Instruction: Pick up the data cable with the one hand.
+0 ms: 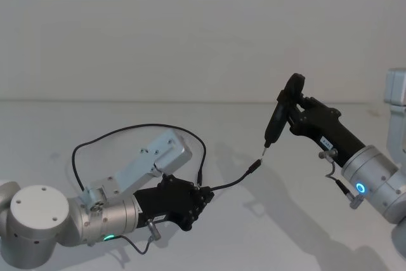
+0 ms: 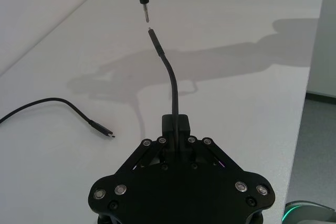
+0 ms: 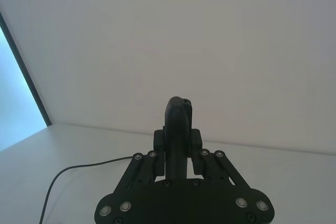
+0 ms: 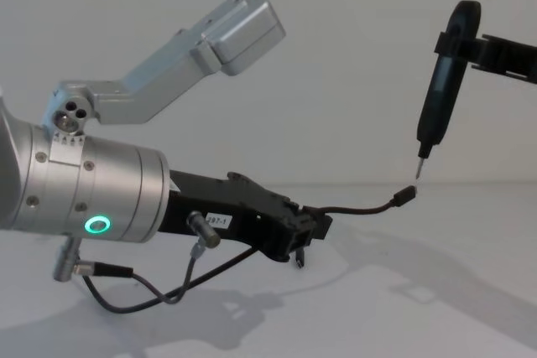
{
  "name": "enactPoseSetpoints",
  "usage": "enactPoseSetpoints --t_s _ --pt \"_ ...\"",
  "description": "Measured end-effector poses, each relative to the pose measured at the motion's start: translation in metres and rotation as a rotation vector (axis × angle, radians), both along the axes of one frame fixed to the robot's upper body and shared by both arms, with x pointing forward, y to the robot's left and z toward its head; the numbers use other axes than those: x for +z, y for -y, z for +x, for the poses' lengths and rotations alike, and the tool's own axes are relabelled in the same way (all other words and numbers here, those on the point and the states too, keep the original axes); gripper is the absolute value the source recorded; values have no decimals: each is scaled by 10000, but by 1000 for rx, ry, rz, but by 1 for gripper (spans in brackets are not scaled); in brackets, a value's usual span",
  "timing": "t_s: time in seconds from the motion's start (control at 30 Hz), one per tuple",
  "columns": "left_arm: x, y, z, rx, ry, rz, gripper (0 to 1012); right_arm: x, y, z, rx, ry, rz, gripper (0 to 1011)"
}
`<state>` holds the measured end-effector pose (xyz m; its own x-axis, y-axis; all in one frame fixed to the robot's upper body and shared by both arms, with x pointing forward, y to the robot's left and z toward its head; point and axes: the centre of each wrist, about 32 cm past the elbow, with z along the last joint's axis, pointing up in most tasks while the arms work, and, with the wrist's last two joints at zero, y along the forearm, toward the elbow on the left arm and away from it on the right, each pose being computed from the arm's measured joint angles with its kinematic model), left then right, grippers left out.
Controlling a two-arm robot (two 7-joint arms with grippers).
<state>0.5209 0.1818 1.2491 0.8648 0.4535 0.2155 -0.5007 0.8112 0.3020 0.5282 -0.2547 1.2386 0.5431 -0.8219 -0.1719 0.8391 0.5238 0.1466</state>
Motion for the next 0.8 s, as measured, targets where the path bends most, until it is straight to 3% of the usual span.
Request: enactPoseSetpoints --t_s 0.8 --pt "0 -1 0 0 1 0 39 -51 7 46 10 -10 -6 279"
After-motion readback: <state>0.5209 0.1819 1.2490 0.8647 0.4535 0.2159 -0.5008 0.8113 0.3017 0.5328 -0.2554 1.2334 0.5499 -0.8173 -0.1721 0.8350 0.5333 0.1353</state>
